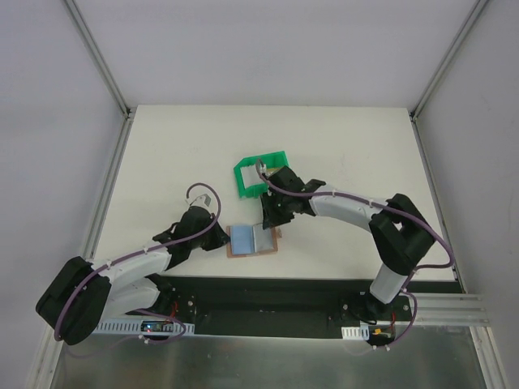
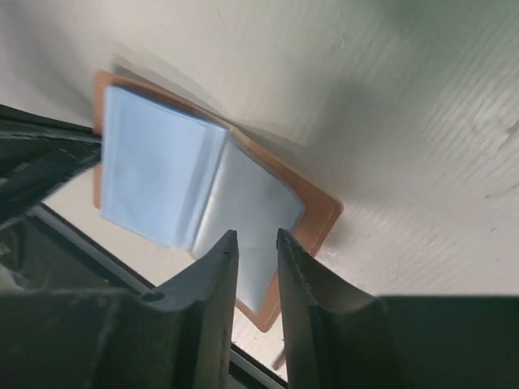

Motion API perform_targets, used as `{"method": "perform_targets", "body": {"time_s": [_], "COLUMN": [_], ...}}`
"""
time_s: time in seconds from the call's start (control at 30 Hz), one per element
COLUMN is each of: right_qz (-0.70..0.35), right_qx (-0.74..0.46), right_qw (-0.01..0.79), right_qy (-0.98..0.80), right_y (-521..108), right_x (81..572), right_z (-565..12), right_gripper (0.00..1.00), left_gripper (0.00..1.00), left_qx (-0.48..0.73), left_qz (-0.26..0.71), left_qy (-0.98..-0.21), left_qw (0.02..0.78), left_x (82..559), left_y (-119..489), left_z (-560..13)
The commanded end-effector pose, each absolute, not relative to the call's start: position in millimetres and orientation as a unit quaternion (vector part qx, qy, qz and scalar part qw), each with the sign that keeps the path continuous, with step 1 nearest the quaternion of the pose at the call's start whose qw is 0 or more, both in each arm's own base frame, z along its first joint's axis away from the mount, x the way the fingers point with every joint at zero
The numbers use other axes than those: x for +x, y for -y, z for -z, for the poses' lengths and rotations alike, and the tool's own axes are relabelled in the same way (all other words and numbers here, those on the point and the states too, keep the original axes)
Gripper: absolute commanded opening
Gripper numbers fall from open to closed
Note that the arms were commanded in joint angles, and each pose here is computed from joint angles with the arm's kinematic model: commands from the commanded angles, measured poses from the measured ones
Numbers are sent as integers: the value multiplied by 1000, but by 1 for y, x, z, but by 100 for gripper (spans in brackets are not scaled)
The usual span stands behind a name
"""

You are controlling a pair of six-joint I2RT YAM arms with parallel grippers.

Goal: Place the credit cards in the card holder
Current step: Open the card holder at the center of the board, then pick up the credit card from the storage box.

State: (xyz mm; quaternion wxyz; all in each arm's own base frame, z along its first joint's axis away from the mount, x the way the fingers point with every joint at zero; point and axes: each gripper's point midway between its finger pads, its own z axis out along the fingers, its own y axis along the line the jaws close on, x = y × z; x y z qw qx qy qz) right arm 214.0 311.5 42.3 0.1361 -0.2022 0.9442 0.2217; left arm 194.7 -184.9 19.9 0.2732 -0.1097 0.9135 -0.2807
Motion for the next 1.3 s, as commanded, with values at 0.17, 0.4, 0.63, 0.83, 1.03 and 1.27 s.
{"method": "perform_targets", "body": {"time_s": [0.17,0.4,0.63,0.83,1.03,1.27], "right_qz": [-314,-296,-274,-275,-289,-301], "right_qx": [-185,-157,-169,-160,-156,-150], "right_qw": [246,273,244,240,226,208], "right_qy": [-898,-902,-915,-917,-917,-919], "right_y": [-330,-320,-332,-341,-350,-357], "right_x": [286,350,390,408,413,410], "right_z": [-149,-161,-139,-122,-108,-96], "right_gripper": [48,61,71,78,82,82], "left_gripper": [0,0,0,0,0,0], "left_qx": [-112,-105,-100,-101,-100,-98], "left_qz": [275,287,288,289,288,286], "left_qy": [-911,-906,-906,-905,-907,-907], "left_qw": [286,293,295,294,292,292], "left_x": [214,220,221,220,219,219], "left_y": [191,197,198,198,198,197], "left_z": [-38,-50,-51,-51,-49,-48]}}
